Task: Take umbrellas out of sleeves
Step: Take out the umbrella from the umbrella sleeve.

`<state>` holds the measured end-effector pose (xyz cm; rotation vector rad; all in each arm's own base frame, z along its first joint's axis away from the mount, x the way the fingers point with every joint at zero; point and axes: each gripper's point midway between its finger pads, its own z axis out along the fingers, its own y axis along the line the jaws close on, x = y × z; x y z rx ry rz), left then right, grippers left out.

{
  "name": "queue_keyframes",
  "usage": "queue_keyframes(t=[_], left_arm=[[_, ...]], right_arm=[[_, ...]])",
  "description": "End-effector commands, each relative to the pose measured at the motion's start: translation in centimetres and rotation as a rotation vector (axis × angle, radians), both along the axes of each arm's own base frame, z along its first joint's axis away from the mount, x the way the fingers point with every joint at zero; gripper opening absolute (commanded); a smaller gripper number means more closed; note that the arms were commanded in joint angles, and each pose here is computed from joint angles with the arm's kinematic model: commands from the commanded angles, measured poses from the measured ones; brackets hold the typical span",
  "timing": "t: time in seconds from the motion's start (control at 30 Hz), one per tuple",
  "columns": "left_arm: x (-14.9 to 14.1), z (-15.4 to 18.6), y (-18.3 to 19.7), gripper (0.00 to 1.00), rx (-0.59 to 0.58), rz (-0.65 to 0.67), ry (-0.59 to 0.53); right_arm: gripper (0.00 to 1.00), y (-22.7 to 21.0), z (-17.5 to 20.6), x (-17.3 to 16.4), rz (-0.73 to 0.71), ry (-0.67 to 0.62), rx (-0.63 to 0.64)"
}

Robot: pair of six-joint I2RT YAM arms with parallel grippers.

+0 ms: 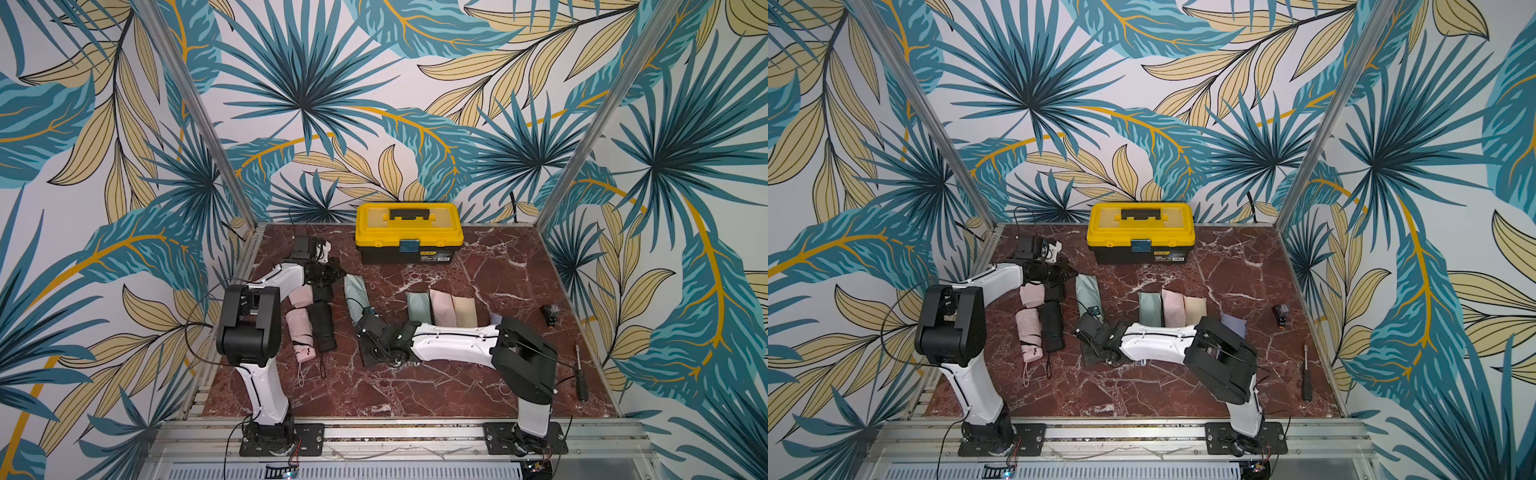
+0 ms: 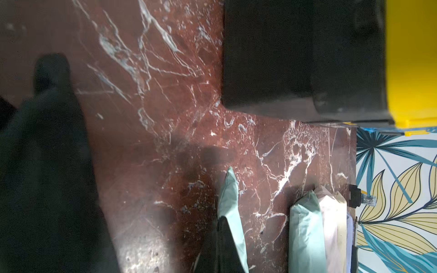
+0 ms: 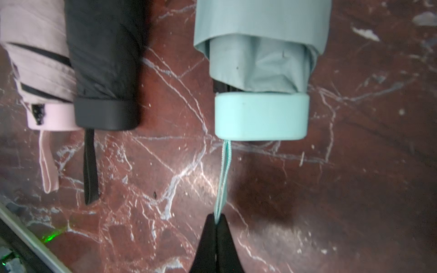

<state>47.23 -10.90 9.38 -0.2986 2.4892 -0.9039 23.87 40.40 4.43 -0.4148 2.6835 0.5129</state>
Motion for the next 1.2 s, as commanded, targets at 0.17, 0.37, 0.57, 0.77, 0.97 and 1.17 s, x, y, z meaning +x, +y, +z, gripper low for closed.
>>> queue_keyframes(t=[0.17, 0.37, 0.57, 0.77, 0.97, 1.17], left_arm=[[3.8, 2.3, 2.2, 0.0, -0.037, 0.042, -0.051], [5.4, 2.1, 2.7, 0.0, -0.049, 0.051, -0.044], [6.0, 1.5, 3.1, 0.0, -0.043, 0.06, -0.035], [6.4, 1.7, 3.1, 0.0, -0.056, 0.063, -0.037], [6.4, 1.8, 3.0, 0.0, -0.065, 0.061, -0.036], [6.1, 1.9, 2.9, 0.0, -0.064, 0.058, -0.036]], right_arm=[[0.0, 1.7, -0.8, 2.4, 0.034, 0.101, 0.064], [0.0, 2.5, -1.6, 2.5, 0.051, 0.146, 0.076], [0.0, 2.2, -1.8, 2.0, 0.036, 0.163, 0.089], [0.0, 0.6, -2.6, 0.6, -0.002, 0.192, 0.114], [0.0, -0.3, -3.4, -0.2, -0.023, 0.208, 0.136], [0.0, -1.1, -3.9, -1.0, -0.032, 0.222, 0.133]])
